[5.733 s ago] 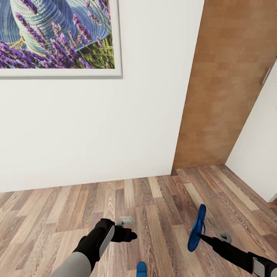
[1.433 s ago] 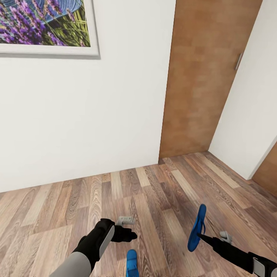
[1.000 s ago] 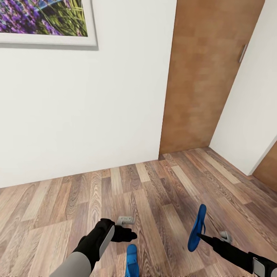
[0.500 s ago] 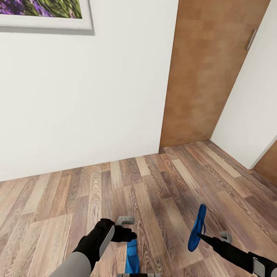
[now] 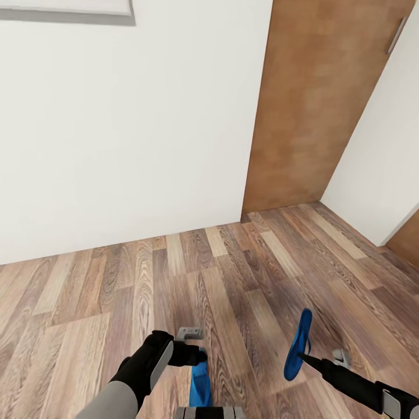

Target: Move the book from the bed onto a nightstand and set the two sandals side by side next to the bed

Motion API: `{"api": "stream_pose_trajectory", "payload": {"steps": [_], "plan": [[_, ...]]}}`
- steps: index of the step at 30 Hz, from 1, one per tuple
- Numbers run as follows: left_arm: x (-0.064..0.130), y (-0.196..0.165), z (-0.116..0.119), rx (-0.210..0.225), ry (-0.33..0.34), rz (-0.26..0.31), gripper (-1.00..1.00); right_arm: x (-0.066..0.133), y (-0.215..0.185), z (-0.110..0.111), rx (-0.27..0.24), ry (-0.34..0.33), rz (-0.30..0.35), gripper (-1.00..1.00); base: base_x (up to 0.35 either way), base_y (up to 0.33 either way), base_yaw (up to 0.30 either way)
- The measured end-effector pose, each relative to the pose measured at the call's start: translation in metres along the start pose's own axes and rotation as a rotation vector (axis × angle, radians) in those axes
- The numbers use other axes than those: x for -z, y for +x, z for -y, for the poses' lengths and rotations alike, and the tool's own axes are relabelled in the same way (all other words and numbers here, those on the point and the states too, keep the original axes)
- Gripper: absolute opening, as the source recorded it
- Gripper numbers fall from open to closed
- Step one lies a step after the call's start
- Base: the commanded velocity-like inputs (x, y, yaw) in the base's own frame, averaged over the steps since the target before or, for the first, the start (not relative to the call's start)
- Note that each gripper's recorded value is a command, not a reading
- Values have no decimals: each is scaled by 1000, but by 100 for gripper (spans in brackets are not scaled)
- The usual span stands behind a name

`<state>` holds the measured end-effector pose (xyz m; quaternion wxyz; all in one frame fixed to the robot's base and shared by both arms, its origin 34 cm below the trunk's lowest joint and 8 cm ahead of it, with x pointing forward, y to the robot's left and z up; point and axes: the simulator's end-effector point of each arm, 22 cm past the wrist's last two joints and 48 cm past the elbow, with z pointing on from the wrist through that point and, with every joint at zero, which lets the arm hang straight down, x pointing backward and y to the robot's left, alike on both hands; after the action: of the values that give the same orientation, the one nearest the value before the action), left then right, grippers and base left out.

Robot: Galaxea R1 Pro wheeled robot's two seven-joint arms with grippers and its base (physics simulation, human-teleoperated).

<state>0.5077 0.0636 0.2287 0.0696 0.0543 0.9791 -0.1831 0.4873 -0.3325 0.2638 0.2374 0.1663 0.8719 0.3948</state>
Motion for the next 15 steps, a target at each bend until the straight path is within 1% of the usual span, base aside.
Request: {"api": "stream_pose_trajectory", "payload": {"steps": [9,15], "plan": [[-14,13,-4,13,3,-33,100,-4,12,13,-23,18,-23,-100,0,0,0],[-23,18,-7,20,5,-40,100,-7,20,21,-37,29,-39,-100,0,0,0]]}}
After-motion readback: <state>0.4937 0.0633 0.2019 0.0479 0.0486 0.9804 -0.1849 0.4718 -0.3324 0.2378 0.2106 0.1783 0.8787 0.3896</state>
